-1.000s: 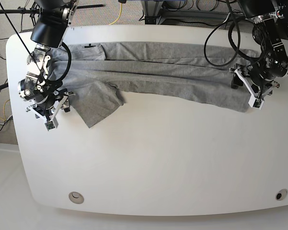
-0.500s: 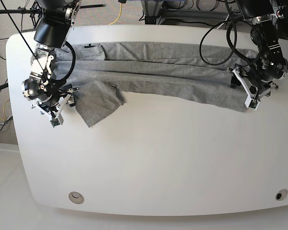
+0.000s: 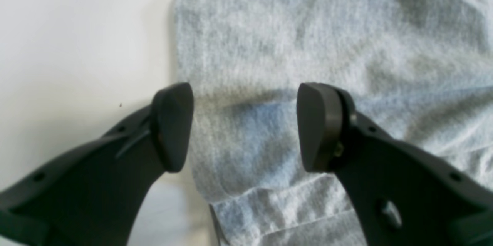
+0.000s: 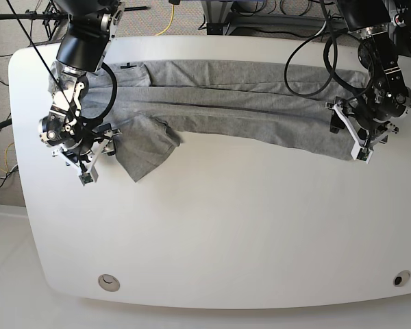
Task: Fold the T-shirt properly
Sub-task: 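Lower the right gripper and pinch the protruding sleeve flap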
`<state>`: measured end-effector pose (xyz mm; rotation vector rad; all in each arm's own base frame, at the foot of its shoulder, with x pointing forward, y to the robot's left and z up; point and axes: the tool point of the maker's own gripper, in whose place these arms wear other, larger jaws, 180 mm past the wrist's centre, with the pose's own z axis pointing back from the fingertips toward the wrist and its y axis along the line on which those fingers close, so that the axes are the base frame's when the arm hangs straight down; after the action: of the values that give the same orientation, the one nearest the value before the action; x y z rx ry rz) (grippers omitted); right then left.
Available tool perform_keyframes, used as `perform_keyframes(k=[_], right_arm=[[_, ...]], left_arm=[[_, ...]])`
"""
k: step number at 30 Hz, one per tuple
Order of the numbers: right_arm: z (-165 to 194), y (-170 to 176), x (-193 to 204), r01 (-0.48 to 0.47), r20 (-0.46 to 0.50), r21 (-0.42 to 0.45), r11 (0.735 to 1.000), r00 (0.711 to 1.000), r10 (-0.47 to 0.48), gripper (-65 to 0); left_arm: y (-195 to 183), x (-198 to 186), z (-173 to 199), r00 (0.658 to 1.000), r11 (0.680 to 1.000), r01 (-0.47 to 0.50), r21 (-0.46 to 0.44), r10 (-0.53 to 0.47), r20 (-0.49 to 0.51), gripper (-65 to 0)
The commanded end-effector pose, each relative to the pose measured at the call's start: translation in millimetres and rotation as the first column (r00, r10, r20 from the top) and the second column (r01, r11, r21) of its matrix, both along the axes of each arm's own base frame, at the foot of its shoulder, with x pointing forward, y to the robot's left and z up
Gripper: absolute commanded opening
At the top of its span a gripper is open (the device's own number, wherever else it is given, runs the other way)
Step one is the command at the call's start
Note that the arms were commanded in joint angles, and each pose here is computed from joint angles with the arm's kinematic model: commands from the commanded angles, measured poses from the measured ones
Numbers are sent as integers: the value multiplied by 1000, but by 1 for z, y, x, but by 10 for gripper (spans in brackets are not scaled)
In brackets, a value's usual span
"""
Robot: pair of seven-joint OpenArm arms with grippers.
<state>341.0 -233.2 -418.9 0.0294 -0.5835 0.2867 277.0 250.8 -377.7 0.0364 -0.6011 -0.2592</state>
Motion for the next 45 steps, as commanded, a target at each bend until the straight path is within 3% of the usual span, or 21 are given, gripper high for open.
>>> perform_keyframes(k=[1, 19, 45], right_arm=[[19, 0, 19, -9, 58, 0, 1000, 998, 9, -282], [51, 1, 50, -7, 145, 8, 1000, 989, 6, -282], [21, 33, 29, -16, 57, 74, 997, 998, 12, -283]], left_arm=[[5, 8, 11, 999, 1000, 1, 13, -1, 38, -250], [6, 5, 10, 999, 1000, -3, 13, 3, 33, -250], [6, 5, 10, 999, 1000, -3, 15, 3, 32, -250]])
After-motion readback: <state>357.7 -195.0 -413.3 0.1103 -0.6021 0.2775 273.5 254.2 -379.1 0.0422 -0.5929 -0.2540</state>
